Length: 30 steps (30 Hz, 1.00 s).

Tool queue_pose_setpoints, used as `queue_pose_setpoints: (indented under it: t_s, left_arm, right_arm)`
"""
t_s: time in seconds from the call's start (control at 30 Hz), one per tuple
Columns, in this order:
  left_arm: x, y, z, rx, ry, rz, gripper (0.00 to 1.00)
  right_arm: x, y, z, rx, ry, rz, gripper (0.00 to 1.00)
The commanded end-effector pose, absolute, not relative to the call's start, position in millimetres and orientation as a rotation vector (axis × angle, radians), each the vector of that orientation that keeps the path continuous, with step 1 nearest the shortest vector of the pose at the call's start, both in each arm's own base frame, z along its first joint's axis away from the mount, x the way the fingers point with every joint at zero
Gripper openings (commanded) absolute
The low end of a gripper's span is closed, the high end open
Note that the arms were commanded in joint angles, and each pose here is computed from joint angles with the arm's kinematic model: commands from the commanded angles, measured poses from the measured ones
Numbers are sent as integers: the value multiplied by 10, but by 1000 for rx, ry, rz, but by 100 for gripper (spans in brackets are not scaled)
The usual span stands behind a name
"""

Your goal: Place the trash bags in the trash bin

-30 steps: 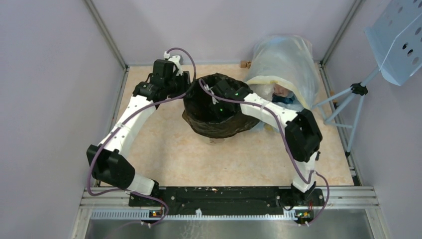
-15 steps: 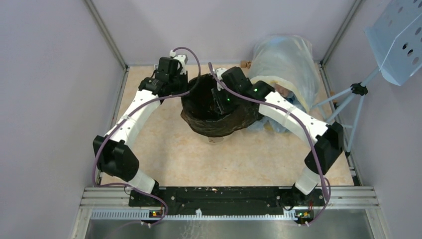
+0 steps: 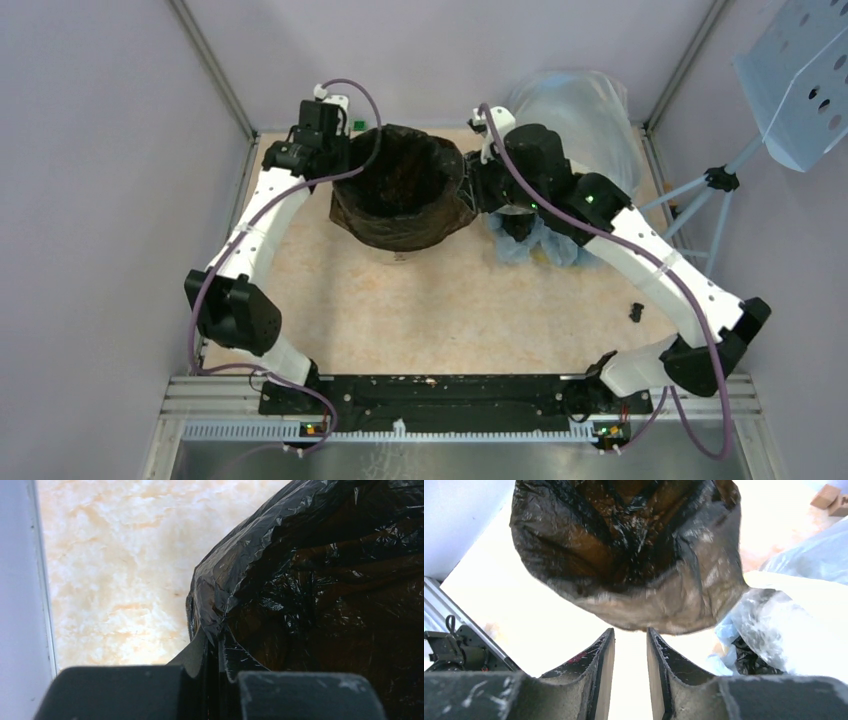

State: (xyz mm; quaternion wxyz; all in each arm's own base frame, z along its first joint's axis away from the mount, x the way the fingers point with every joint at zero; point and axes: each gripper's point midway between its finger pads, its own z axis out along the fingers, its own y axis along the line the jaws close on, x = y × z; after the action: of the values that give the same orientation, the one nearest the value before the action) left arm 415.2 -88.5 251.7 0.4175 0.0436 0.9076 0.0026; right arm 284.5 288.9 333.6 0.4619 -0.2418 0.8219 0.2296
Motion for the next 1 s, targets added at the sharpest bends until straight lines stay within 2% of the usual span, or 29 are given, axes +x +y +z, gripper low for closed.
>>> queue_pose_setpoints:
  t_s: [0.0,0.27,0.5,0.8,0.9,0.97]
  left_arm:
    - [4506,-574,2718,-13,2201,14,0]
    - [4931,-86,2593,-182,2225,-36,0]
    - [5135,447,2545,-311,2201,47,0]
    - [5313,684,2504,-369,2191,28,0]
    - [5396,679,2605,-369,2168,-4,3]
    - [5438,640,2652,-369,2155,-35,8]
  right_arm:
    - [2810,2733,3453,-529,1966,548,31]
    - [2594,2436,3121,-440,2009,535,38]
    - [2440,2056,2688,-273,2051,480,39]
    - [2240,1719,2541,-93,2002,510,41]
    - [2183,1669,2518,-75,1986,532,41]
    - [2146,1674,2517,-84,1967,560,42]
